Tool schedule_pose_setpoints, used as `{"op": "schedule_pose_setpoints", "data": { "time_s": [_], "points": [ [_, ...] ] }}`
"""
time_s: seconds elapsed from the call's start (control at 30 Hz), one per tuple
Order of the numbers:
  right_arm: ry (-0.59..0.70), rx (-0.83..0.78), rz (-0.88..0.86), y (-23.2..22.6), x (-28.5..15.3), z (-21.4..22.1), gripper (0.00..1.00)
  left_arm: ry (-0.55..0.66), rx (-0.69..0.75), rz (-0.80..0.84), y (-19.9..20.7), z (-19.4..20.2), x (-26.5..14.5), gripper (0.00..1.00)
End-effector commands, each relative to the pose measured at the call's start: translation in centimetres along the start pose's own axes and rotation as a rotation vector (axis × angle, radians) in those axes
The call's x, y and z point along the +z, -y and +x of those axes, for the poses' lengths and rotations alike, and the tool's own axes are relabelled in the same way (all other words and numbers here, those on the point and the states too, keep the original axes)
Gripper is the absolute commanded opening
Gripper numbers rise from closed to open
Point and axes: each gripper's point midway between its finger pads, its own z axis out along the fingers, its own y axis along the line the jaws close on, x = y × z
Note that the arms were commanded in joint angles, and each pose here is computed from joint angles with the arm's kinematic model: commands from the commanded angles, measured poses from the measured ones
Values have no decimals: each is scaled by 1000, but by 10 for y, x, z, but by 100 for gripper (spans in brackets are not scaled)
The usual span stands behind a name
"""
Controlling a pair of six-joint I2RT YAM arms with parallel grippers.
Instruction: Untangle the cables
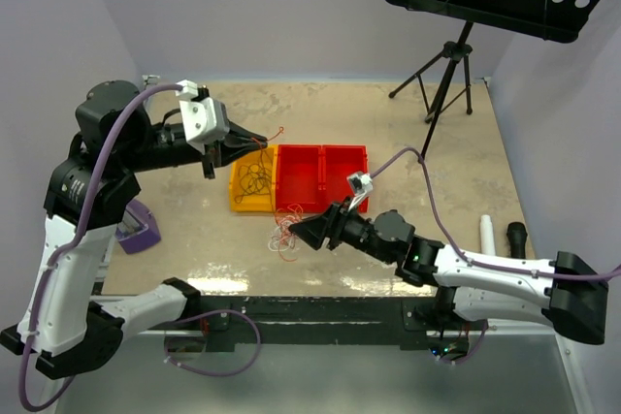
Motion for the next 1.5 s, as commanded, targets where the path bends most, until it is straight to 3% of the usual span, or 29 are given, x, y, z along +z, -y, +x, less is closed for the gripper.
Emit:
{"op": "schedule_pose_setpoints", "data": {
  "time_s": [0.0,0.2,0.43,0.53,0.67,0.87,0.93,1.1,1.27,1.47],
  "points": [
    [49,-33,-101,-27,-3,-18,65,69,9,37,11,-12,-2,0],
    [-5,-23,79,10,7,-2,59,69,-84,70,17,-3,3,0],
    [-18,8,164,29,4,5,52,-12,-341,248,64,77,19,0],
    [-28,13,169,32,-1,8,52,-17,-376,252,71,94,24,0],
    [-29,24,185,35,-10,9,49,16,-411,233,68,96,30,0],
    [-5,34,200,39,-31,2,48,106,-436,150,42,67,43,0],
    [-4,37,201,39,-37,1,47,92,-456,116,35,77,49,0],
    [-21,58,202,42,-50,5,47,-53,-505,-20,33,162,54,0],
    [-40,80,235,51,-56,13,55,-235,-422,-173,31,250,39,0],
    [-76,58,302,65,-58,21,55,-380,-306,-349,11,290,12,0]
  ]
}}
